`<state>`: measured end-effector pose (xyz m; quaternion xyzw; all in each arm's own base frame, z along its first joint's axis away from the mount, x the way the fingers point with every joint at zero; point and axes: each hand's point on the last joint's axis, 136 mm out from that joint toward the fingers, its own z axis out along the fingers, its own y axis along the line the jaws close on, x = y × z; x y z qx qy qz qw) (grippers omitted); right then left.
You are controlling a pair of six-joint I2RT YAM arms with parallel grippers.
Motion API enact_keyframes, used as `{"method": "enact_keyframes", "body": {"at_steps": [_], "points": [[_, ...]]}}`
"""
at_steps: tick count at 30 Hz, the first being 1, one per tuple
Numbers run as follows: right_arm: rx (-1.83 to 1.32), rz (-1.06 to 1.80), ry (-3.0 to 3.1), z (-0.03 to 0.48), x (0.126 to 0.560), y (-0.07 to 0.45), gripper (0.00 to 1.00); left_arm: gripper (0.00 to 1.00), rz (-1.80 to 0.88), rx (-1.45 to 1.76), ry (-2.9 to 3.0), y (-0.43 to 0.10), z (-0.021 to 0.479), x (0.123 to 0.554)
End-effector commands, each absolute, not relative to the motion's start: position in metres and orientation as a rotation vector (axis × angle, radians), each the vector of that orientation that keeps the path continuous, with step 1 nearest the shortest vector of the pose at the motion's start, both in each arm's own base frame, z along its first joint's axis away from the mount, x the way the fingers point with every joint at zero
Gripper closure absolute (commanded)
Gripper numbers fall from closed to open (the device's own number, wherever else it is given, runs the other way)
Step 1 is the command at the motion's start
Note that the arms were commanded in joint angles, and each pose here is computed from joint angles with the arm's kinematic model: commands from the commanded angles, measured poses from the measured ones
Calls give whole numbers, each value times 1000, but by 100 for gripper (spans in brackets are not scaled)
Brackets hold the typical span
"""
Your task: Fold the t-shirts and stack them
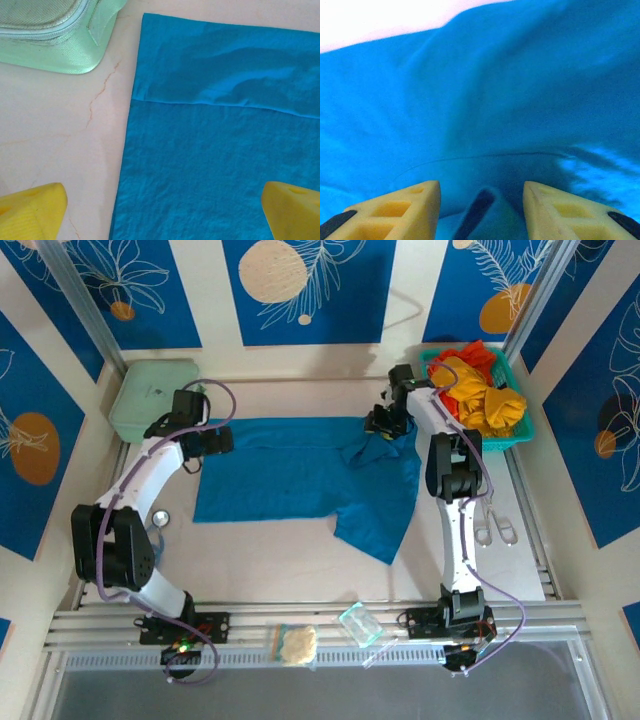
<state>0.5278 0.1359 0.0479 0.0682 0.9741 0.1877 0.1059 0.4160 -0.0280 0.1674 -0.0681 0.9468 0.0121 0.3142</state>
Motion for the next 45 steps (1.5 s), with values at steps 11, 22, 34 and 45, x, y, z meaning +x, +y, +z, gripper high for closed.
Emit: {"method": "enact_keyframes", "body": {"at_steps": [11, 22, 34, 45], "points": [[152, 704, 2866, 66, 508, 155, 88, 1, -21, -186, 2508, -35, 172, 419], [204, 764, 2866, 80, 463, 154, 100, 1, -11, -180, 2503, -34, 176, 415], [303, 729, 2999, 50, 408, 151, 69, 1, 144, -309, 2580, -11, 168, 398], [220, 503, 2912, 113, 394, 123, 69, 21, 161, -632, 2828, 9, 124, 321]]}}
